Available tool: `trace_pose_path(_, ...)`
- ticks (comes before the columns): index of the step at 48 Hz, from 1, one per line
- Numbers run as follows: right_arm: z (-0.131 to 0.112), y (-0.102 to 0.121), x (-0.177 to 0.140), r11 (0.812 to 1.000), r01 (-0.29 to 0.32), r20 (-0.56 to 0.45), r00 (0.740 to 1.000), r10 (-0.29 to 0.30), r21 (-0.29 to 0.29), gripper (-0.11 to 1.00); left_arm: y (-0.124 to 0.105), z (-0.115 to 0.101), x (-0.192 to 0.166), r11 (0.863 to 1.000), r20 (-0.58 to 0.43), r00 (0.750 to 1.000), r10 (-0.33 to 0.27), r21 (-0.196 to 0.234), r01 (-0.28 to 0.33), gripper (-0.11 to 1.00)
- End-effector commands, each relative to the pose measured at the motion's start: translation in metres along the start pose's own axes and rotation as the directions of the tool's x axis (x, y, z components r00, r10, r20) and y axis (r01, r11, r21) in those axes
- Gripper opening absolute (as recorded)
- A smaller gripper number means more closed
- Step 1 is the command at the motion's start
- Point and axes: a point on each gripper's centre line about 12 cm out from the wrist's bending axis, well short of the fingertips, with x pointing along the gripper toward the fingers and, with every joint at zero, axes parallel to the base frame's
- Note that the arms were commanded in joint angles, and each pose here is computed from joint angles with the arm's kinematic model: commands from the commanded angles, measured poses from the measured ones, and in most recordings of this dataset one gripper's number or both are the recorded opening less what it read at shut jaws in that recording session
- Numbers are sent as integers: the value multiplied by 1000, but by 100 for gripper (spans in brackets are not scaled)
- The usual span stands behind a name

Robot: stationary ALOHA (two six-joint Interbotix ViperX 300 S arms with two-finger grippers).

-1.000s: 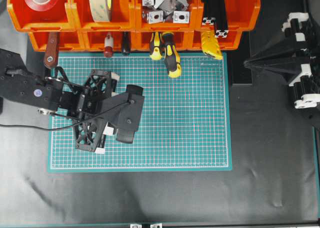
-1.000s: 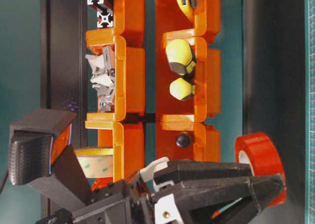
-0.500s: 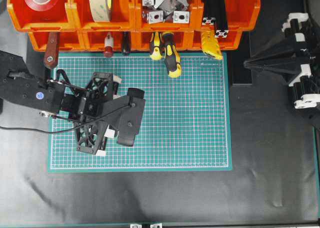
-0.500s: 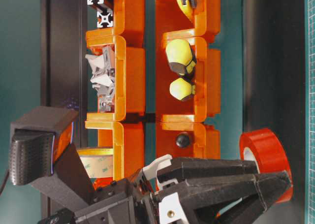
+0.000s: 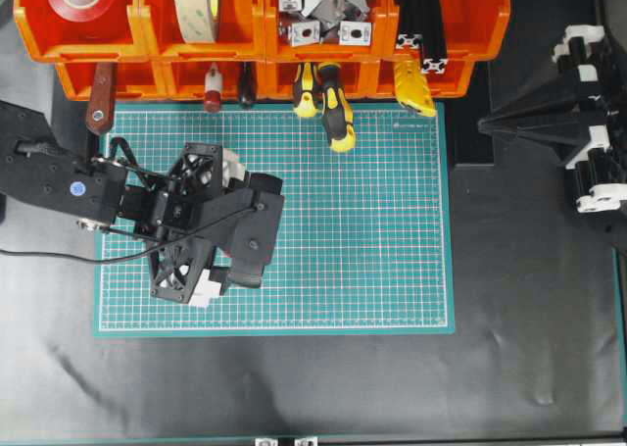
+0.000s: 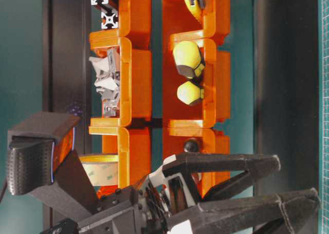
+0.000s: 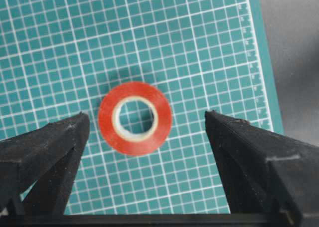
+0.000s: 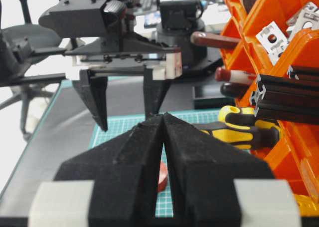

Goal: Pick vinyl tape from container rack with left arm.
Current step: 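Carry the red tape roll over the mat and lower it, then open the left gripper to release the tape roll and withdraw left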

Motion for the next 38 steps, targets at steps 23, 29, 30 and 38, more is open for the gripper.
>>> trace_pose_path(23, 6, 1, 0, 1000, -2, 21, 1000, 2, 3, 0, 0, 3, -134, 989, 276, 961, -4, -140, 45, 88)
trace_pose_path(29, 6, 1, 0, 1000, -3, 21, 1000, 3, 4, 0, 0, -11, -168, 988, 355, 935, -6, -141, 60, 87)
trace_pose_path(30, 6, 1, 0, 1000, -3, 21, 1000, 3, 4, 0, 1, -14, -173, 988, 365, 931, -6, -141, 61, 87)
trace_pose_path(38, 7, 1, 0, 1000, -4, 23, 1000, 3, 4, 0, 2, -46, -201, 990, 438, 899, -4, -124, 65, 86)
